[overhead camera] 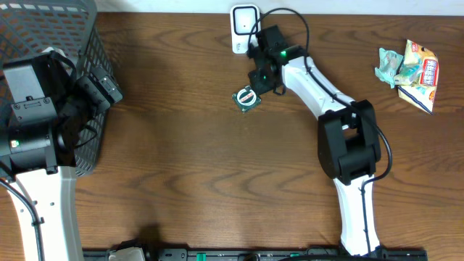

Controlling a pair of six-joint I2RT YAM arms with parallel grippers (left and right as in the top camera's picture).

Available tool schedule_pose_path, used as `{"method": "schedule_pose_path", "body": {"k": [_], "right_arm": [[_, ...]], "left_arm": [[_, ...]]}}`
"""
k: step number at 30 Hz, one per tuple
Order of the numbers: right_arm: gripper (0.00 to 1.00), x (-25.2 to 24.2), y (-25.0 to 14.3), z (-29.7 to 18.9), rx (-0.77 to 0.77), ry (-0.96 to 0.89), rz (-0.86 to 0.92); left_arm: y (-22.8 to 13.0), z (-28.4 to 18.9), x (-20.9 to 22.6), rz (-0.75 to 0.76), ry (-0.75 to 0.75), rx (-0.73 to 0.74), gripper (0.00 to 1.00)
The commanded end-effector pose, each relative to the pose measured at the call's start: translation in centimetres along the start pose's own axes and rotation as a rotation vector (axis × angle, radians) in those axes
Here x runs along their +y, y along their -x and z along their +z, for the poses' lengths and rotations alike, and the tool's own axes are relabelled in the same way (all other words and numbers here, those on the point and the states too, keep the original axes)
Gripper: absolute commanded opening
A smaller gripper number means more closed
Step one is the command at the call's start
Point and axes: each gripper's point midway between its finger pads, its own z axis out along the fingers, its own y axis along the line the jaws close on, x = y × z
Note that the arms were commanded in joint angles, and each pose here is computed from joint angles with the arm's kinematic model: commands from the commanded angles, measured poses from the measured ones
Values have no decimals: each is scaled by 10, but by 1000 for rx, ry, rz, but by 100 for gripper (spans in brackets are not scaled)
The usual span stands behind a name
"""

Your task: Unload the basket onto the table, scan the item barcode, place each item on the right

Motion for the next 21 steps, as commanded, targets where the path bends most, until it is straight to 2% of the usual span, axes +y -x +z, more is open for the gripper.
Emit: {"method": "schedule_pose_path", "body": {"k": [1, 3, 7, 11, 13, 17, 19, 21], "right_arm": [[13, -57, 34, -37, -139, -159, 79], [22, -78, 42, -40, -181, -165, 128], [41, -98, 58, -45, -268, -52, 172], [42, -101, 67, -50, -325, 78, 186], [43, -104, 68, -47, -332, 86, 188], [51, -104, 67, -29, -330, 88, 185], [41, -104, 60, -12, -309, 91, 189], [38, -103, 55, -4, -287, 93, 194]], "left_arm": [[1, 0, 3, 10, 13, -3, 98], [1, 0, 3, 9, 13, -3, 98], [1, 0, 3, 10, 12, -3, 98], [1, 0, 3, 10, 13, -3, 98], [1, 0, 3, 10, 12, -3, 98], [1, 0, 3, 10, 13, -3, 98], [1, 0, 3, 10, 12, -3, 98], [1, 0, 3, 10, 12, -3, 98]]}}
